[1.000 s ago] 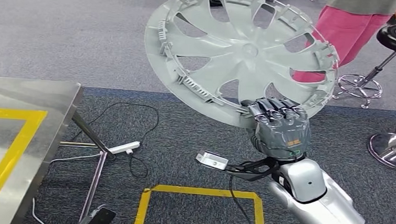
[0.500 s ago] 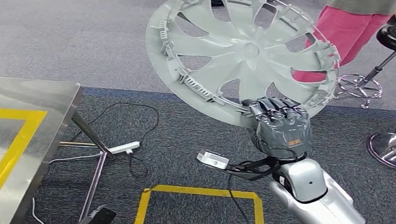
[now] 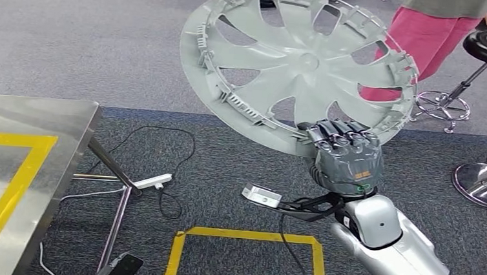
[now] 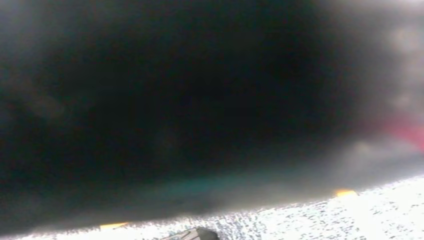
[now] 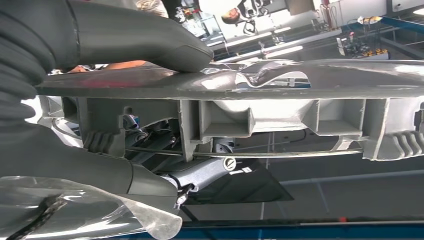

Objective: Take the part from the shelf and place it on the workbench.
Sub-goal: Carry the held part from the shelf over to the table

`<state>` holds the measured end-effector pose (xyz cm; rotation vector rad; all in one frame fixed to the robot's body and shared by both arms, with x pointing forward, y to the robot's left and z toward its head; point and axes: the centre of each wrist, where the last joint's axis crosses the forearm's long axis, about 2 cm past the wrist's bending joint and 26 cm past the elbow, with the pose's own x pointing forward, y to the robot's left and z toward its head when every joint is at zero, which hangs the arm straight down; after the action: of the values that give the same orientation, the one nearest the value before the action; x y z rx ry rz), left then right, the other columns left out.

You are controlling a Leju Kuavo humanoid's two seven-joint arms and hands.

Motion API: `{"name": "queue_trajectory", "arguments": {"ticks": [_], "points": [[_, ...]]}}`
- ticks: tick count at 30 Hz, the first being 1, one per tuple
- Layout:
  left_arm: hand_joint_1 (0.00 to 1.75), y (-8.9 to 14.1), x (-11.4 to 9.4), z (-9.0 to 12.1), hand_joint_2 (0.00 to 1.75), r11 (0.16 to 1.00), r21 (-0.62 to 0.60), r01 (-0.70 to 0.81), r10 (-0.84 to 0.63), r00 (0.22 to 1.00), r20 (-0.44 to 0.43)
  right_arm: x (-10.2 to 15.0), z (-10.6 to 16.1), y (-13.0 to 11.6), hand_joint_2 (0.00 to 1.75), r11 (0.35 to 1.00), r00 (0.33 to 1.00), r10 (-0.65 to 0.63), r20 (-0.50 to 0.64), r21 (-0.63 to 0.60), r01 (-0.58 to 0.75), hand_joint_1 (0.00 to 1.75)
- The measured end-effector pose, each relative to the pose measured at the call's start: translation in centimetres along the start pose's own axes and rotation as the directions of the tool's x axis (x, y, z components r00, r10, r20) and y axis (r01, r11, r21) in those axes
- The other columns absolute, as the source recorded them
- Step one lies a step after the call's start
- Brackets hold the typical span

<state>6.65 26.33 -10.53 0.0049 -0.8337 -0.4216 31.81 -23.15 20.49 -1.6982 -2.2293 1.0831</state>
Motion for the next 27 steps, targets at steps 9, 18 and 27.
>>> {"name": "queue_trajectory", "arguments": {"ticks": [9,18,27], "points": [[0.0,0.0,-0.02,0.02,0.0,1.0,0.0,0.0,0.0,1.0,-0.003,0.23,0.25,0.02,1.75,1.0,1.0,-0.006,-0.002,0.006,0.006,1.75],[0.0,-0.02,-0.09,0.07,0.0,1.0,0.002,0.002,-0.002,1.0,-0.01,0.32,0.38,0.03,1.75,1.0,1.0,-0.008,-0.003,0.009,0.008,1.75],[0.0,0.14,-0.29,0.2,0.0,1.0,0.008,0.01,-0.01,1.0,-0.015,0.62,0.32,0.02,1.75,1.0,1.0,-0.016,-0.008,0.008,0.016,1.75]]}}
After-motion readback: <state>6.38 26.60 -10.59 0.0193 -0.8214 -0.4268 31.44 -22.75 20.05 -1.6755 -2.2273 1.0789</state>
